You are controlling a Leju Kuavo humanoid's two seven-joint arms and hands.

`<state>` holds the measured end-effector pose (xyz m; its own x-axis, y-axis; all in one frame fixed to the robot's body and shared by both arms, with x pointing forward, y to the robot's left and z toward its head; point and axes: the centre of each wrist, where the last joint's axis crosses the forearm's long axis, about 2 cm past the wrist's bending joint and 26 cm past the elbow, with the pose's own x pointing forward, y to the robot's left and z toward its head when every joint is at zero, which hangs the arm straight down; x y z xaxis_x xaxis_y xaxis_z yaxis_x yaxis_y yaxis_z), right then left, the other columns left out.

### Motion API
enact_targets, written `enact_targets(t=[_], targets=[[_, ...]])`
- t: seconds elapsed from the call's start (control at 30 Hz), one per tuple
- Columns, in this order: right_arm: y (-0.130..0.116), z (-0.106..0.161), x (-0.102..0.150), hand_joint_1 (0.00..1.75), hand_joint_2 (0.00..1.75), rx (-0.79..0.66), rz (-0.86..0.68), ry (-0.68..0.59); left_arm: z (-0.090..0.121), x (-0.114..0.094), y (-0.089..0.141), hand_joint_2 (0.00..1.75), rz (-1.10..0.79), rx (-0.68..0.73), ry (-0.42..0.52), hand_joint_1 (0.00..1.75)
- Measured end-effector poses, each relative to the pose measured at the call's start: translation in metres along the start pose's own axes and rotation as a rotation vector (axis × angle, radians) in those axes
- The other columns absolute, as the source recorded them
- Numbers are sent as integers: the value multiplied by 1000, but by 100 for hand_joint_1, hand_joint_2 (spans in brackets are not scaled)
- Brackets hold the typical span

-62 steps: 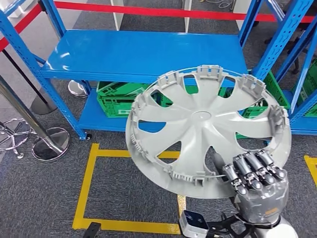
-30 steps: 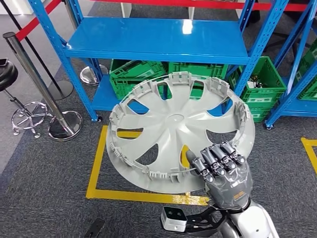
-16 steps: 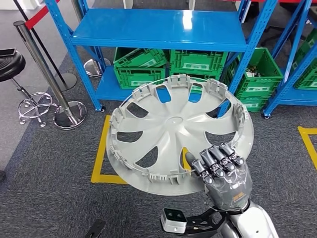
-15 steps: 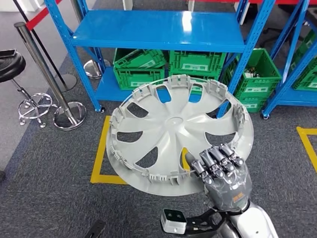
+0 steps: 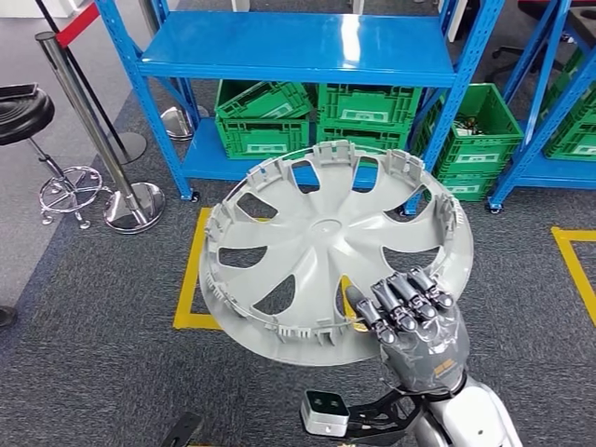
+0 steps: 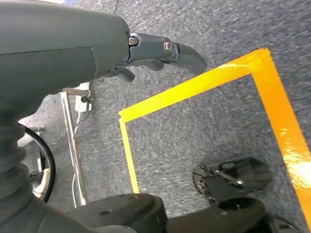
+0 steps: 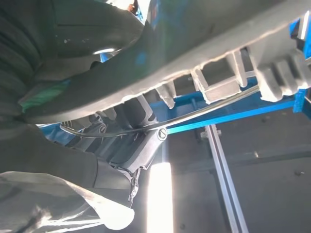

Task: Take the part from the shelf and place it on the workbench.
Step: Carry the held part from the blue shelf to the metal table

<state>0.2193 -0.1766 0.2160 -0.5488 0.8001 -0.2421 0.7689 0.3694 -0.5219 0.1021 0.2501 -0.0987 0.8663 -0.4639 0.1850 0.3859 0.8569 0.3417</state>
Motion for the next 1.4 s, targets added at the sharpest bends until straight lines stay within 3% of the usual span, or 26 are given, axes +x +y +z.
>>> enact_targets(t=[1.4], targets=[[1,-3,11,175,175,-4,-37,81,2,-3,-5,175,-33,-10,0,0]])
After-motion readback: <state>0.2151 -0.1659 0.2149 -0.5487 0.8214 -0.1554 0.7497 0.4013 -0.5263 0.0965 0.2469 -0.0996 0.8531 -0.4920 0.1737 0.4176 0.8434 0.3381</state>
